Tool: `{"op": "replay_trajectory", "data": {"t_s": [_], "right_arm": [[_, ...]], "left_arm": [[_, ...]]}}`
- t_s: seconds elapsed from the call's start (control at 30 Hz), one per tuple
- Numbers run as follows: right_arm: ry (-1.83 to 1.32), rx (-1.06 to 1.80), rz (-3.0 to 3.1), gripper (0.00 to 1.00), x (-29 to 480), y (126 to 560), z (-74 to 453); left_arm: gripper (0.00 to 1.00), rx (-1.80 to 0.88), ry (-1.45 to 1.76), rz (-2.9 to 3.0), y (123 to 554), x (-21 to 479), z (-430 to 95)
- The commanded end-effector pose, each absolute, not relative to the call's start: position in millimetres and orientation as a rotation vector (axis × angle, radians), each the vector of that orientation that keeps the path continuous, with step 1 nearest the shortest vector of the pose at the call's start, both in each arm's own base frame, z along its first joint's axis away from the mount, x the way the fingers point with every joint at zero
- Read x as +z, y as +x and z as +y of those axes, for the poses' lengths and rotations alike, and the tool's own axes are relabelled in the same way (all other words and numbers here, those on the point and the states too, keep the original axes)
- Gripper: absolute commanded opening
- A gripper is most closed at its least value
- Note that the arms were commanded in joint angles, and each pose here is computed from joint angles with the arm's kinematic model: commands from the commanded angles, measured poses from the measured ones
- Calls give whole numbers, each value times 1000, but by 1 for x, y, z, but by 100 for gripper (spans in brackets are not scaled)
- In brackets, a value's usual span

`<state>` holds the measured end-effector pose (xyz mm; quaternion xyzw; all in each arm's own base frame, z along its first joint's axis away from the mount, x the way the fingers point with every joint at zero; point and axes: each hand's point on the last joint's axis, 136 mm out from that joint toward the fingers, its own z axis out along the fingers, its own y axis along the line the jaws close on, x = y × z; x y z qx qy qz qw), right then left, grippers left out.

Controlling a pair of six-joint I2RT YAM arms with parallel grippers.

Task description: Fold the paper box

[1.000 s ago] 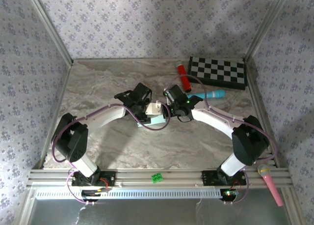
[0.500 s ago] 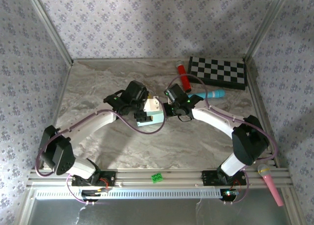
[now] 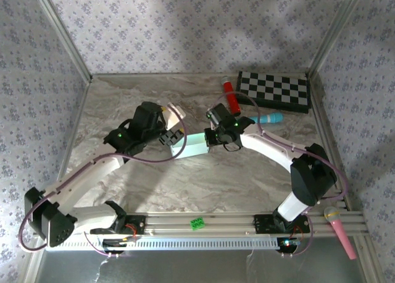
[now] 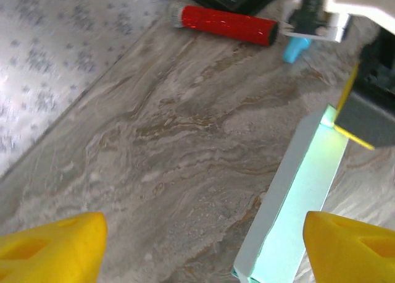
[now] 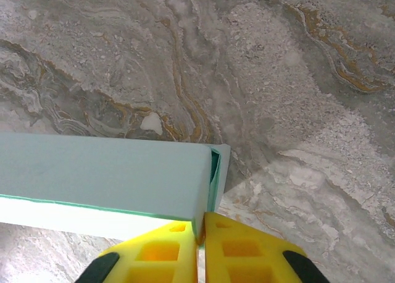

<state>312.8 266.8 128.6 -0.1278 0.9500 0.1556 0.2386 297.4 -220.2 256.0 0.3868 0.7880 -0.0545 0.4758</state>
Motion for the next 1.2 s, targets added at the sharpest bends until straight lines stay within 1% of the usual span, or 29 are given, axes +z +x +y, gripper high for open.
{"op": "replay_trajectory", "data": {"t_s": [0.0, 0.17, 0.23, 0.5, 0.63, 0.83, 0.9, 1.17], "right_arm": [[-337, 424, 2630, 14, 130, 312, 268], [-343, 439, 2621, 20, 135, 314, 271], [-348, 442, 2615, 23, 137, 314, 272], [-357, 434, 2595, 30, 145, 312, 269], [-376, 430, 2577, 33, 151, 311, 267], [-411, 442, 2565, 34, 154, 308, 265], [-428, 453, 2567, 34, 152, 308, 266], [-454, 435, 2551, 34, 147, 312, 266]], "left_arm": [[80, -189, 631, 2024, 298, 256, -198], [77, -193, 376, 2092, 290, 241, -170], [76, -212, 317, 2107, 286, 236, -164], [66, -216, 130, 2226, 276, 209, -142], [65, -274, 113, 2296, 269, 192, -143], [58, -461, 136, 2417, 262, 169, -160], [55, -498, 151, 2433, 263, 165, -166], [53, -611, 202, 2456, 268, 158, -188]]}}
